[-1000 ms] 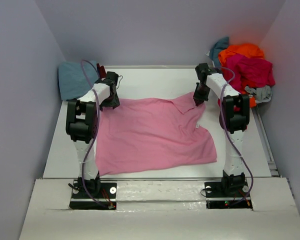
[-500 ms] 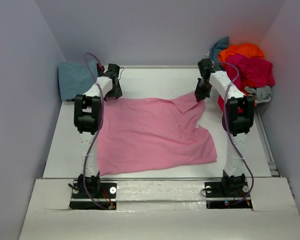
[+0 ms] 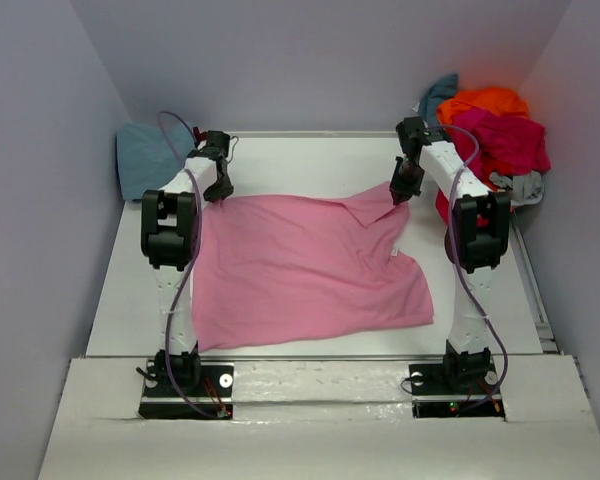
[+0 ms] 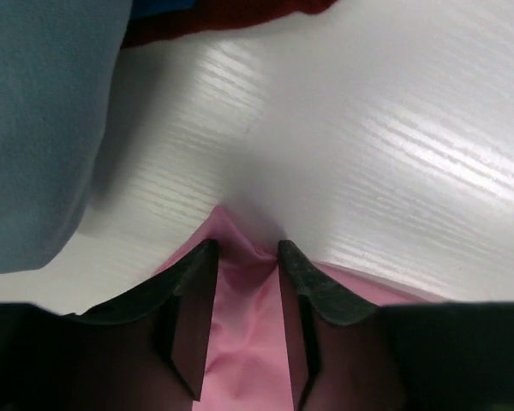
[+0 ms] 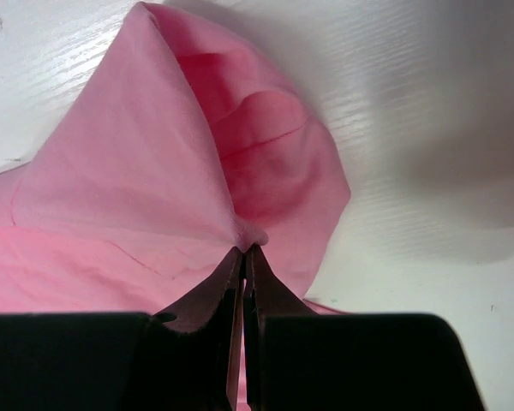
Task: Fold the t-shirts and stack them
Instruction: Fold the tshirt
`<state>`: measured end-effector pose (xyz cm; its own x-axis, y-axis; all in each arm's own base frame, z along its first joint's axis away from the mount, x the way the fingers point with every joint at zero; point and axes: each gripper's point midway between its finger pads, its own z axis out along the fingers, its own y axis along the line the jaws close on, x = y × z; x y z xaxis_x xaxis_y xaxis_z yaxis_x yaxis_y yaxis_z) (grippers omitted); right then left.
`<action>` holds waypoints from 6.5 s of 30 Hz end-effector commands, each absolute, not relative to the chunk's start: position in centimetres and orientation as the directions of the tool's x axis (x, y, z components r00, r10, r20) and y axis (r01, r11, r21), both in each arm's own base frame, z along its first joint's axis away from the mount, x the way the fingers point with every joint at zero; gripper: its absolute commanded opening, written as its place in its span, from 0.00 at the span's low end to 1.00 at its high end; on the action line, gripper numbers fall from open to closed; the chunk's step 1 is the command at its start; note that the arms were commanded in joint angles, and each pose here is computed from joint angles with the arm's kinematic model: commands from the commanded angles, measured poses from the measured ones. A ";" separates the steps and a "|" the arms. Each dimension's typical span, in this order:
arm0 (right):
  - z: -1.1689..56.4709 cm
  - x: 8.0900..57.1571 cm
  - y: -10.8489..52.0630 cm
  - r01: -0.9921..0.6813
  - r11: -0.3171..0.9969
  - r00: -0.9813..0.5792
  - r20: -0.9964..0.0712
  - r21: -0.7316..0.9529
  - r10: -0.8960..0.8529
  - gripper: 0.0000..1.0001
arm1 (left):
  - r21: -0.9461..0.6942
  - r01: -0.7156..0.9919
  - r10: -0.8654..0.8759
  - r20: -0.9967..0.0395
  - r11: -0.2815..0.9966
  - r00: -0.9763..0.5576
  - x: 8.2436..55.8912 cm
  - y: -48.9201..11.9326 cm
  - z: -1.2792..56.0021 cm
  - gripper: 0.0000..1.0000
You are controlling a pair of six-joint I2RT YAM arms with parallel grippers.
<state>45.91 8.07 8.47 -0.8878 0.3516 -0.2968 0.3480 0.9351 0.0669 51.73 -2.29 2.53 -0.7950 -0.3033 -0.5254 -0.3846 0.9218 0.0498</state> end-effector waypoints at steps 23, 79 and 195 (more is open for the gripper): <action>19.9 51.5 8.7 0.292 0.935 -0.749 -0.561 0.199 0.353 0.07 | 0.057 -0.411 -0.292 -0.616 0.910 -0.732 53.1 -1.2 10.9 0.06; 22.3 50.1 11.0 0.214 0.928 -0.742 -0.567 0.306 0.358 0.07 | 0.043 -0.420 -0.270 -0.705 0.907 -0.656 51.7 -1.9 19.3 0.06; 8.9 36.8 15.2 0.075 0.977 -0.984 -0.143 0.198 0.104 0.46 | -0.279 -0.493 -0.557 -0.242 0.824 -0.794 32.7 -7.8 6.2 0.55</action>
